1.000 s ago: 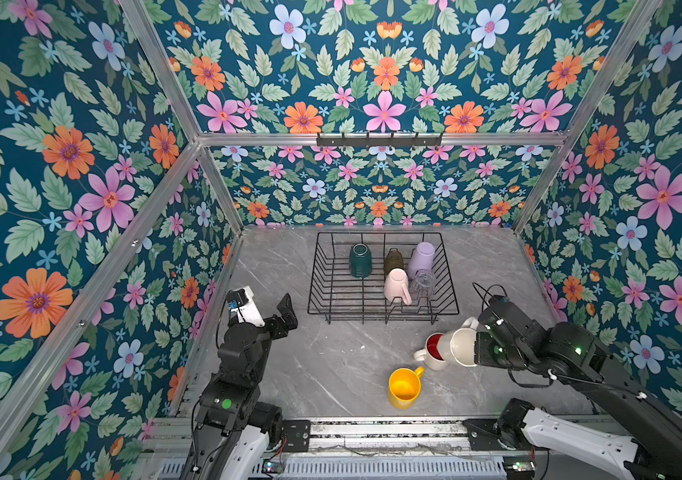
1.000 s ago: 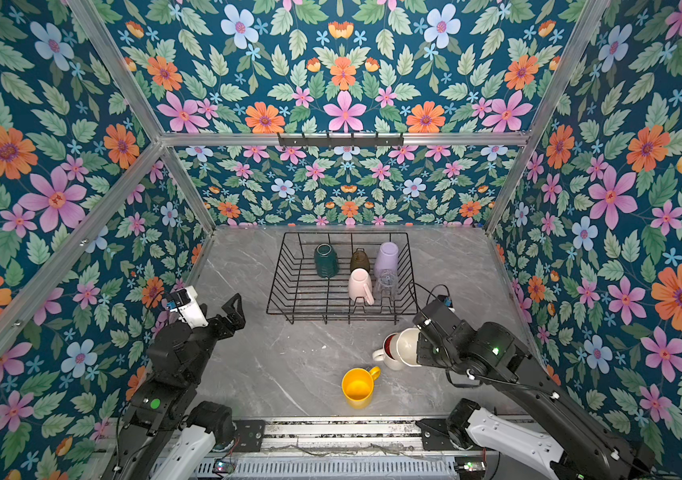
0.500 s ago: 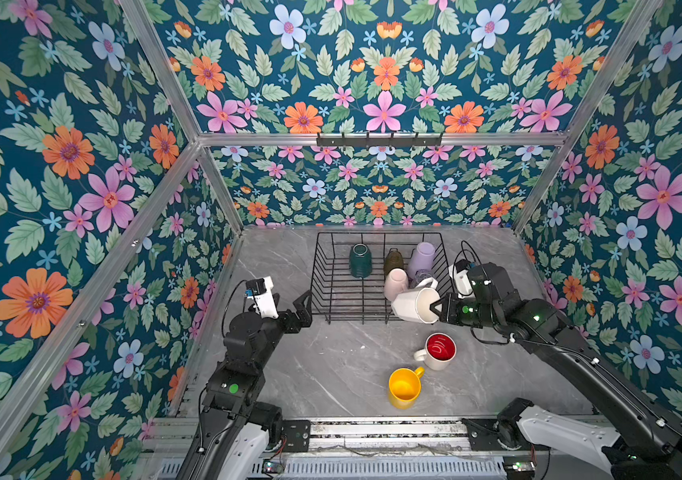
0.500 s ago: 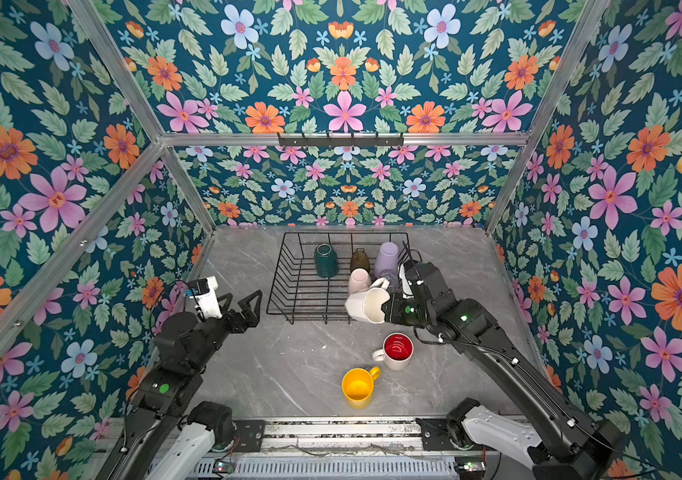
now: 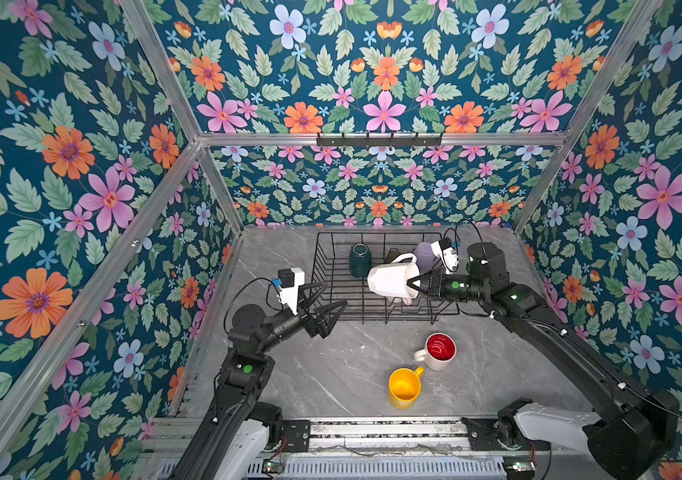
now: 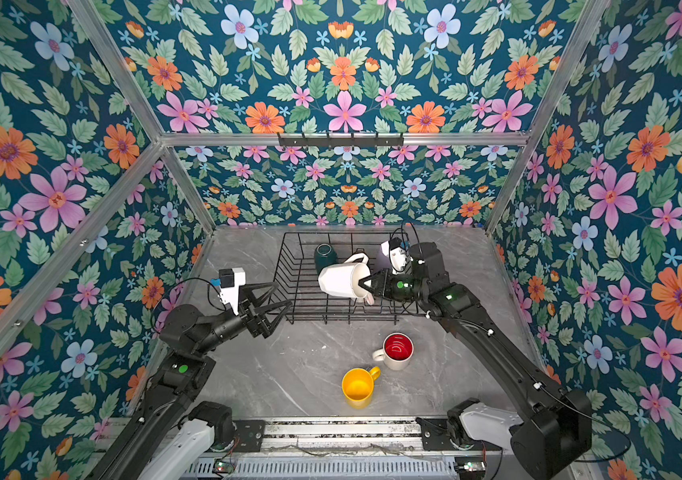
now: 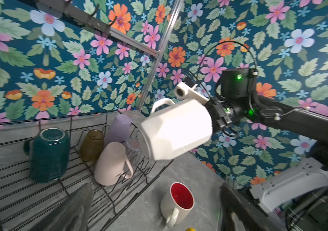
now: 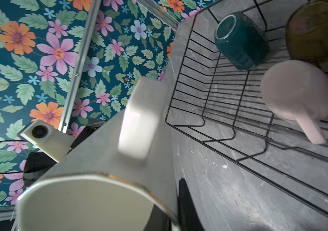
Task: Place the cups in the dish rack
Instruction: 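Raise the cream mug above the rack while the left gripper approaches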
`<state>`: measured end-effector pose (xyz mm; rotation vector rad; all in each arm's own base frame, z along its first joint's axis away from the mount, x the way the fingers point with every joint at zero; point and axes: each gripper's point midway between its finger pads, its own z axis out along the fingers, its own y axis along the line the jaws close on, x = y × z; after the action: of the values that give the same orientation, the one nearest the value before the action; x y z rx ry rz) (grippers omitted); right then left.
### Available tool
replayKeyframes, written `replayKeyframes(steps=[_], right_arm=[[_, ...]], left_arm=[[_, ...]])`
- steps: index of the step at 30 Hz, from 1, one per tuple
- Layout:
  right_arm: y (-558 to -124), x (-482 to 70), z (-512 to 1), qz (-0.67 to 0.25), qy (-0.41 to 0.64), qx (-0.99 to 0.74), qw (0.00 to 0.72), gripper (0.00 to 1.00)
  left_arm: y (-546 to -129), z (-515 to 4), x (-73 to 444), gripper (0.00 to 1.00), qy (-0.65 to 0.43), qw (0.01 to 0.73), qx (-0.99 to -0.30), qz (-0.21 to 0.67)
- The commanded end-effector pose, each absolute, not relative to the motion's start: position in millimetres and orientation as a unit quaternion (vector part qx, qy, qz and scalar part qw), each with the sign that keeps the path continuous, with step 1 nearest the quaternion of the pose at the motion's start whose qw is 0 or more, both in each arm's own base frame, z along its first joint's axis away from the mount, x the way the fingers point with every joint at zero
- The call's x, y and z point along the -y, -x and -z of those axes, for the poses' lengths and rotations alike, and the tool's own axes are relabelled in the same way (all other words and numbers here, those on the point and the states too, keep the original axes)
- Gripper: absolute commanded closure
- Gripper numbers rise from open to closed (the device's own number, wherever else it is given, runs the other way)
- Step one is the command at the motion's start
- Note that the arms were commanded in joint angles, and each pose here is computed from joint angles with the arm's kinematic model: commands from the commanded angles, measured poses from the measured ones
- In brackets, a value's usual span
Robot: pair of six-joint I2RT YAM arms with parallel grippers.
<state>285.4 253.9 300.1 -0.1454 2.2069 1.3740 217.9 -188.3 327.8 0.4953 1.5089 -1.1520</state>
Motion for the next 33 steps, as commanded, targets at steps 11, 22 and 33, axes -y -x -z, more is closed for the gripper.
replayKeyframes(steps=[11, 22, 33], right_arm=[[-268.2, -291.5, -365.1, -0.631, 0.175, -0.705, 0.272, 1.0], [-242.5, -327.0, -364.7, -0.639, 0.237, -0.691, 0.242, 1.0], [-233.3, -347.3, -359.7, -0.646, 0.261, -0.682, 0.22, 1.0]], left_arm=[[-183.8, -362.8, 203.9, 0.0, -0.284, 0.535, -0.556, 0.57], [-184.4, -359.7, 204.8, 0.0, -0.285, 0.529, -0.561, 0.57], [-179.9, -363.4, 206.1, 0.0, -0.295, 0.523, -0.556, 0.575]])
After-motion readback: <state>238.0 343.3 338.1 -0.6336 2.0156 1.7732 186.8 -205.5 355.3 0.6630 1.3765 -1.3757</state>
